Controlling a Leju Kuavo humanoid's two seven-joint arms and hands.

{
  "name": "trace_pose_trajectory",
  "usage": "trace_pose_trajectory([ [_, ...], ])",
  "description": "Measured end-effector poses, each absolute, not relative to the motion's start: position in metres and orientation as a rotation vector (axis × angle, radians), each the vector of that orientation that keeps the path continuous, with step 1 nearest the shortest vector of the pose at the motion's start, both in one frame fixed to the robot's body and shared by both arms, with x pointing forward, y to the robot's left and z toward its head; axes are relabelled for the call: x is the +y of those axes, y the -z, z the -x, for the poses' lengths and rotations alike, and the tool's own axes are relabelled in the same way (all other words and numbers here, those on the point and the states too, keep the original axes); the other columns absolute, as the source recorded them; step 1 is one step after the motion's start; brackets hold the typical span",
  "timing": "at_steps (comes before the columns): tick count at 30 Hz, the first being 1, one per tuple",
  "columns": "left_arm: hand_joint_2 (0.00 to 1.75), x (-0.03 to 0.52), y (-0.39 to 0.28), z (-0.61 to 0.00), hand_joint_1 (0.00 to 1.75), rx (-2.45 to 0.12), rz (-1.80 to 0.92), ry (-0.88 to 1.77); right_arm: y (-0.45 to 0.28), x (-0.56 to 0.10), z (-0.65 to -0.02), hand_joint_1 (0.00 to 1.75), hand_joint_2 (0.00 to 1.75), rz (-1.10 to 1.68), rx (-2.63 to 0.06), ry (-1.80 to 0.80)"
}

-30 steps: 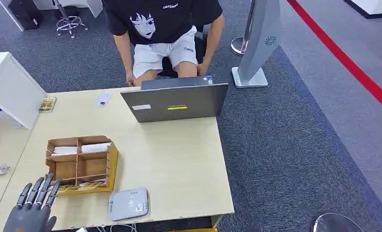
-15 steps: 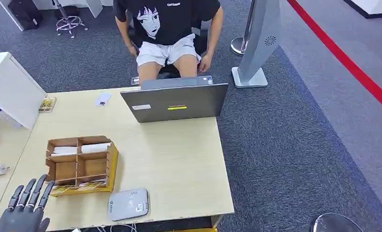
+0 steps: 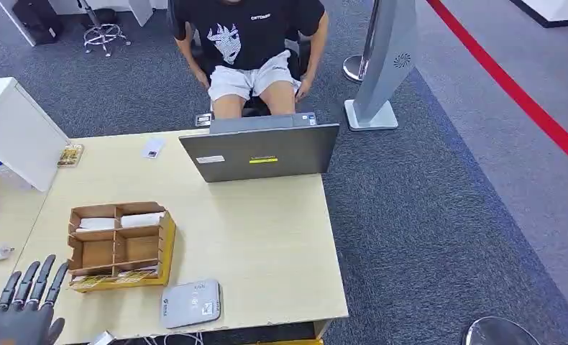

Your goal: Pass the card to the sensor for recognition and then transmit it.

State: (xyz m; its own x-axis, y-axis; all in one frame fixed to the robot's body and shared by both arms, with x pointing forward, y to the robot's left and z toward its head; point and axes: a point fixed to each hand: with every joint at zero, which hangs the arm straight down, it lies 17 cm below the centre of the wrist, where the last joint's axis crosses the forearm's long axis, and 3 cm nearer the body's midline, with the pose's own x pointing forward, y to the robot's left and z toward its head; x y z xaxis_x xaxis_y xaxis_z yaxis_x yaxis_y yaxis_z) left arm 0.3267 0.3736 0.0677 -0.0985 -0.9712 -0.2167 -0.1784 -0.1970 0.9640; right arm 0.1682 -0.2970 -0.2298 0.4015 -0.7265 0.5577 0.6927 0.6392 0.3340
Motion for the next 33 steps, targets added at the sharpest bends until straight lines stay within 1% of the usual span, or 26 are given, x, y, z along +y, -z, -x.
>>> trace_pose_trajectory([
  [23, 1.75, 0.363, -0.064, -0.338, 0.0, -1.344, -1.42, 1.329, 0.23, -0.295, -0.168, 0.0, 1.75, -0.057, -0.731, 0.887],
  [33, 1.75, 0.346, -0.068, -0.35, 0.0, -1.378, -1.41, 1.306, 0.23, -0.295, -0.169, 0.0, 1.75, -0.058, -0.73, 0.885],
])
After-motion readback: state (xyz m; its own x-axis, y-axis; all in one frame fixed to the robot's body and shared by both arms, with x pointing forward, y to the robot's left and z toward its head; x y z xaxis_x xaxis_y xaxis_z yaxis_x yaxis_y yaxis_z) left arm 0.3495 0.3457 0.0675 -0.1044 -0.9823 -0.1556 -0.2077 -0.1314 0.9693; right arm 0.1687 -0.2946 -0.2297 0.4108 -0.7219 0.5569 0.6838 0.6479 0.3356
